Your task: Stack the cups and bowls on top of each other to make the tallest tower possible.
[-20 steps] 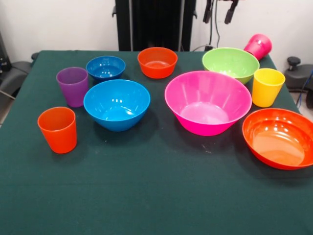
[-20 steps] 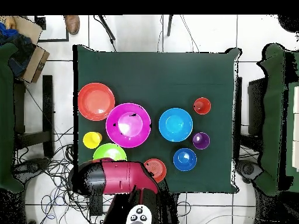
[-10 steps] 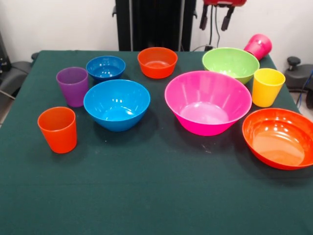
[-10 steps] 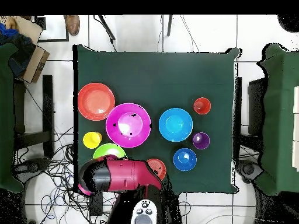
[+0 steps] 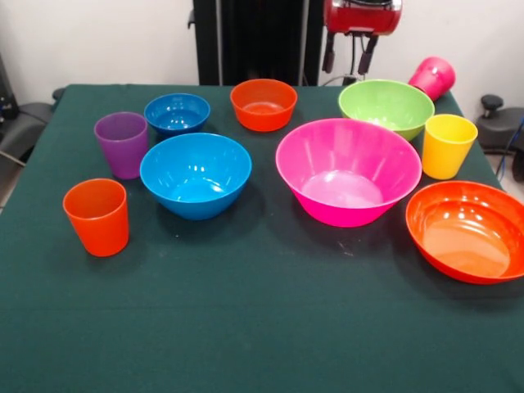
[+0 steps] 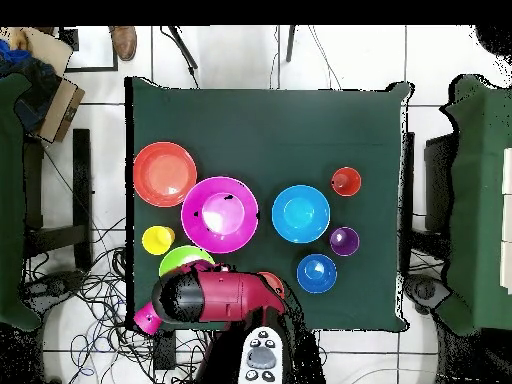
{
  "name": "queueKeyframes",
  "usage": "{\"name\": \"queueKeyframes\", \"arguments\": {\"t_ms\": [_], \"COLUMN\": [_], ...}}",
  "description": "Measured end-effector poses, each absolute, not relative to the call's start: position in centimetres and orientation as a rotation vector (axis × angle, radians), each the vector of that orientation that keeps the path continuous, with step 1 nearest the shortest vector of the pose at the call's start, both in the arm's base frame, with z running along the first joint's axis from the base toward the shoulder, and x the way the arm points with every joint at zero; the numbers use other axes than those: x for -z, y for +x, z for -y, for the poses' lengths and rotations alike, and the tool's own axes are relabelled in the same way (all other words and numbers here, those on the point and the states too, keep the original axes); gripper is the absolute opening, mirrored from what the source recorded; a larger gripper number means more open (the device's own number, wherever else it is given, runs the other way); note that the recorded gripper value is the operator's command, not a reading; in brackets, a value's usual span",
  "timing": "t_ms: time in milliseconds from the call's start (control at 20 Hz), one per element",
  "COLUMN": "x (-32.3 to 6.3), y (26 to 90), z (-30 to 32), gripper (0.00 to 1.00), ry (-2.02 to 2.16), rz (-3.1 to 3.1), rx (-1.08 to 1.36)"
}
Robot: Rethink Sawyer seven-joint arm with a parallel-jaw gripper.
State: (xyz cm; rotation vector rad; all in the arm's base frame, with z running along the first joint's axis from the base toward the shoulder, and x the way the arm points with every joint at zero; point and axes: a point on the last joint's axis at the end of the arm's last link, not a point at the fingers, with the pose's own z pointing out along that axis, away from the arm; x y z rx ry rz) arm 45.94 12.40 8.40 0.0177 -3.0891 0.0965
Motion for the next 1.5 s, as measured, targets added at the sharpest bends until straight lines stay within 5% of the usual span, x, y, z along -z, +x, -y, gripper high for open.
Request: {"name": "queueKeyframes", "arguments": {"t_ms": [1500], "x": [-6.0], "y": [39.8], "z": [-13.3], "gripper": [1.0], "ry": [-0.104], "rz": [3.004], "rx": [-0.06]}}
